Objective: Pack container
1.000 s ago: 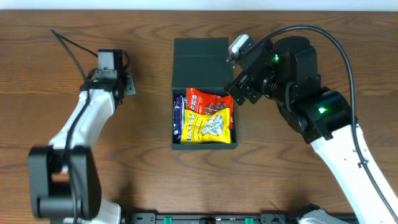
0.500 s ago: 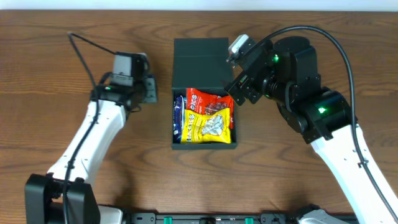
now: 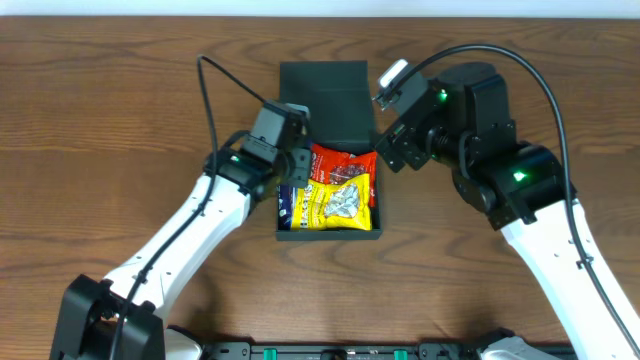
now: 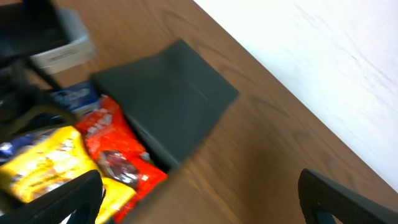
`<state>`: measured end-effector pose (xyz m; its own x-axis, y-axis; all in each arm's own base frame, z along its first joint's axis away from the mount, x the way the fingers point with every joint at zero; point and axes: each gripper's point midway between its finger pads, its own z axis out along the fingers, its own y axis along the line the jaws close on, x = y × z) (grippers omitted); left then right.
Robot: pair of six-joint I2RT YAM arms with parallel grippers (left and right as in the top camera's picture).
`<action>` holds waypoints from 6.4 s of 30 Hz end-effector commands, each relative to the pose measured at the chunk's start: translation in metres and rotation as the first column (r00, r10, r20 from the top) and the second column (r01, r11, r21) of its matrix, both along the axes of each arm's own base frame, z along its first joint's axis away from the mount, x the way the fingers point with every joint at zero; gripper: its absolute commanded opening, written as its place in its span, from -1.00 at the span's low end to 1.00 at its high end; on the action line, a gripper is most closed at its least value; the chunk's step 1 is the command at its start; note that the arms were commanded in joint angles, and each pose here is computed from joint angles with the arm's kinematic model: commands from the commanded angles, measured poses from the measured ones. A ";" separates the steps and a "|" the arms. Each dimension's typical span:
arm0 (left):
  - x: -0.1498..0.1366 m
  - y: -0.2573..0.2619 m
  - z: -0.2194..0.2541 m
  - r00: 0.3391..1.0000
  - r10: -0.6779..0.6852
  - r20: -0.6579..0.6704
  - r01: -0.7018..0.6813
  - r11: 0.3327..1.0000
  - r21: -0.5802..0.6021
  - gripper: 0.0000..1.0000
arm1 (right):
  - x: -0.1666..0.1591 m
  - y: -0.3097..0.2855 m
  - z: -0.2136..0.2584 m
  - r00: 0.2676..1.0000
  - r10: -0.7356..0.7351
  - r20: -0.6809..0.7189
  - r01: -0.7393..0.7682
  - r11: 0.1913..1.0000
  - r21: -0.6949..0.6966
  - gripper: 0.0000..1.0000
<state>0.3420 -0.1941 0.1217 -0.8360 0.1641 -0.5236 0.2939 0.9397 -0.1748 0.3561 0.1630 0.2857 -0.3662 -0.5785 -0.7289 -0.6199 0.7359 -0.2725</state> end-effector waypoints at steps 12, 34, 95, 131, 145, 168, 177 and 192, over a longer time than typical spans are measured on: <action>-0.007 -0.024 -0.017 0.999 -0.040 0.018 0.039 0.998 0.050 -0.88 | 0.022 -0.074 0.004 0.969 -0.243 -0.038 0.245 0.966 0.078 0.99; -0.021 -0.041 -0.042 0.724 -0.689 0.010 0.607 0.644 0.465 -0.03 | 0.028 -0.103 0.005 0.950 -0.310 -0.040 0.312 0.946 0.085 0.99; 0.136 0.068 -0.121 0.920 0.264 -0.291 -0.371 0.826 -0.424 -0.88 | 0.116 -0.028 -0.247 0.649 -0.205 -0.732 0.603 0.725 0.332 -0.97; 0.167 0.024 -0.019 0.986 -0.112 -0.120 -0.023 0.629 -0.777 -0.88 | 0.118 0.030 -0.173 0.732 0.409 -0.545 0.292 0.534 0.794 -0.97; 0.158 0.031 0.068 0.978 -0.162 0.130 0.204 0.631 -0.749 -0.89 | 0.105 0.031 -0.104 0.799 0.434 -0.417 0.140 0.540 0.830 -0.97; 0.077 0.062 0.060 0.970 -0.244 0.025 0.230 0.872 -0.431 -0.89 | 0.042 0.008 -0.142 0.736 0.211 -0.643 0.235 0.811 0.535 -0.97; 0.070 0.079 0.085 0.984 -0.166 0.055 0.175 0.931 -0.319 -0.88 | 0.068 -0.013 -0.105 0.878 0.054 -0.475 0.201 0.860 0.469 -0.97; -0.023 0.008 0.024 0.877 -0.450 -0.171 0.406 0.882 -0.241 -0.88 | 0.034 -0.017 -0.011 0.957 0.060 -0.285 0.102 0.849 0.519 -0.97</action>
